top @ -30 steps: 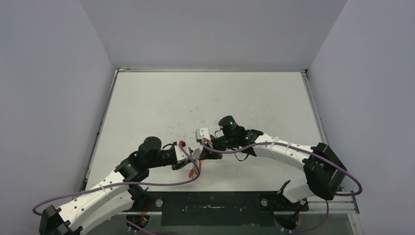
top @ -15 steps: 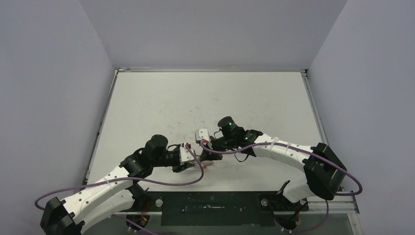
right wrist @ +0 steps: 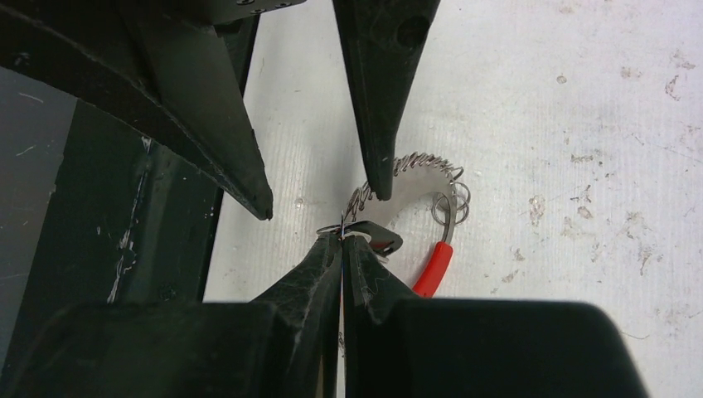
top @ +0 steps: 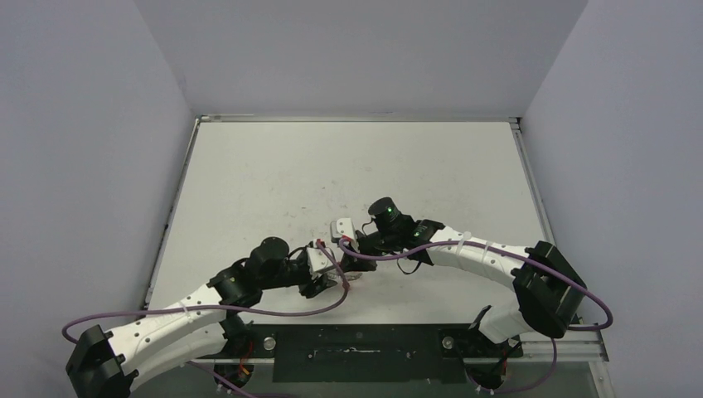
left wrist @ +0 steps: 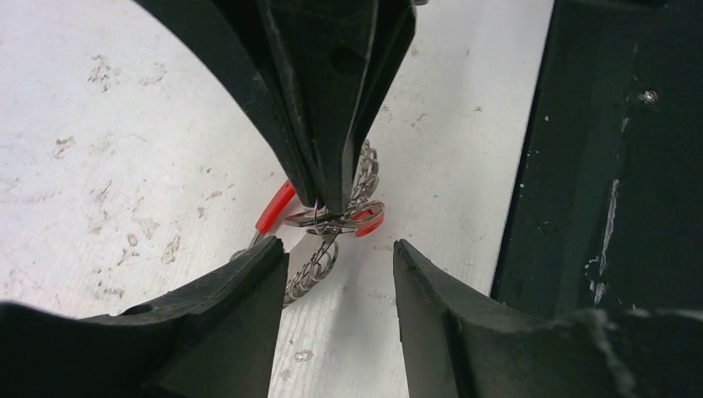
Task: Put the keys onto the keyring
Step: Adjust the key on the keyring.
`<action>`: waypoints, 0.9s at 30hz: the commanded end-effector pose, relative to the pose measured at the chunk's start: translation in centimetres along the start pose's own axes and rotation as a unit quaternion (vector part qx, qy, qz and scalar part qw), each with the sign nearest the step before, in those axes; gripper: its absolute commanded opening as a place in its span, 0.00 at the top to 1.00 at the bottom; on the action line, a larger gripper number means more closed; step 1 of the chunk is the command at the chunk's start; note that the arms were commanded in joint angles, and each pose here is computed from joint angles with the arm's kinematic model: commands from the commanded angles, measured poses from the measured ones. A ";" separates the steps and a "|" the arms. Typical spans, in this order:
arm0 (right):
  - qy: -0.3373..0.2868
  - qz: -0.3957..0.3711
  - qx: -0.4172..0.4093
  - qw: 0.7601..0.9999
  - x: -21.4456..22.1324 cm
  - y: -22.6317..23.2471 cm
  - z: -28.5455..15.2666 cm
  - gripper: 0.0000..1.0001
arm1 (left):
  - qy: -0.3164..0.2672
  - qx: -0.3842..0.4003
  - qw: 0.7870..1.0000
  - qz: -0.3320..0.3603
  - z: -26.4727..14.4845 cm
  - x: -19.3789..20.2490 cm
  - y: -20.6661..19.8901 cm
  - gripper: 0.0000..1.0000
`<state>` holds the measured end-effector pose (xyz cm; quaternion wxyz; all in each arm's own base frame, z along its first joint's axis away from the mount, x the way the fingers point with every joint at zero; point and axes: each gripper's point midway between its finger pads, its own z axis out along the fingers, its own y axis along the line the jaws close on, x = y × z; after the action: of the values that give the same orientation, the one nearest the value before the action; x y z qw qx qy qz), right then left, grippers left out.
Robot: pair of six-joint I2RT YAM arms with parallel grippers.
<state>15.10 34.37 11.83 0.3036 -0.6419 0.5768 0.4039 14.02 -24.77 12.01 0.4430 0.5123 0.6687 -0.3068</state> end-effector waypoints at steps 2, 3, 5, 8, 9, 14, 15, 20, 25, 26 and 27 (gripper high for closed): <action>-0.035 -0.032 0.010 0.999 -3.1 -0.9 -0.2 1.00 | -0.039 -0.072 0.996 -0.035 -0.2 -1.4 1.6 0.49; -0.036 -0.032 0.012 0.999 -3.2 -0.9 -0.2 1.00 | -0.047 -0.081 0.995 -0.040 -0.2 -1.6 1.7 0.48; -0.036 -0.032 0.013 0.999 -3.2 -1.0 -0.3 1.00 | -0.050 -0.091 0.993 -0.049 0.0 -1.4 1.7 0.46; -0.036 -0.031 0.015 0.999 -3.2 -1.1 -0.2 1.00 | -0.054 -0.102 0.991 -0.060 0.2 -1.2 1.7 0.44; -0.036 -0.030 0.016 0.999 -3.2 -1.1 -0.2 1.00 | -0.056 -0.103 0.991 -0.063 0.4 -1.1 1.6 0.44; -0.037 -0.030 0.018 0.999 -3.4 -1.2 -0.2 1.00 | -0.074 -0.109 0.989 -0.065 1.0 -1.3 1.6 0.49; -0.038 -0.030 0.018 0.999 -3.4 -1.2 -0.3 1.00 | -0.076 -0.111 0.989 -0.065 1.1 -1.4 1.7 0.50; -0.037 -0.029 0.018 0.999 -3.3 -1.2 -0.3 1.00 | -0.075 -0.109 0.989 -0.064 1.7 -1.3 1.7 0.54; -0.037 -0.028 0.018 0.999 -3.4 -1.2 -0.2 1.00 | -0.076 -0.111 0.989 -0.064 2.3 -1.2 1.9 0.54; -0.037 -0.028 0.018 0.999 -3.4 -1.2 -0.2 1.00 | -0.074 -0.110 0.989 -0.063 2.3 -1.1 1.8 0.55; -0.037 -0.027 0.019 0.999 -3.3 -1.2 -0.3 1.00 | -0.072 -0.110 0.989 -0.062 2.4 -1.1 1.9 0.57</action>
<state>15.22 34.38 11.80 0.3016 -0.6351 0.5860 0.4029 15.90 -25.77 10.16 0.4932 0.4104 0.7143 -0.2794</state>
